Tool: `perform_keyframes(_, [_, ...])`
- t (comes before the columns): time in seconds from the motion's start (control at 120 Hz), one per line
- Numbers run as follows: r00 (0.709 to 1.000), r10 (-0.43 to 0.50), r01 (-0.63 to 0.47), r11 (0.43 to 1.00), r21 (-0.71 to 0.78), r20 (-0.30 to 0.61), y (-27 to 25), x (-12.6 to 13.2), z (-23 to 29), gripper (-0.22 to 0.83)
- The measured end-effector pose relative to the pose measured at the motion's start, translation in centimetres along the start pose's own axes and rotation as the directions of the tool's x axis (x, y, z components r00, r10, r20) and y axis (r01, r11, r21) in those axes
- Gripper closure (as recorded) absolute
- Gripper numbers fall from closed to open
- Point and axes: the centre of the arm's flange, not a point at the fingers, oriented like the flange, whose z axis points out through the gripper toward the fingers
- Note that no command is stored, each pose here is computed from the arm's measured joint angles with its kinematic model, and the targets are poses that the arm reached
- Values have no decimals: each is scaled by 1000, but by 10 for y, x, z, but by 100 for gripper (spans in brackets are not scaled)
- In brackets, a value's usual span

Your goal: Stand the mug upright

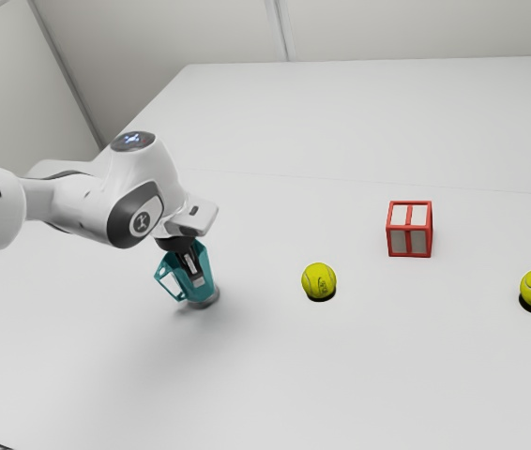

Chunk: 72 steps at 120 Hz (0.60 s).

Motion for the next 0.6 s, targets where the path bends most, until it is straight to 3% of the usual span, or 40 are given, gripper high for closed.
perform_keyframes(0.275, [999, -52, 52, 999, 2, -9, -6, -4, 1, 74])
perform_keyframes(0.6, [997, -82, 82, 997, -4, -9, -11, -9, 2, 50])
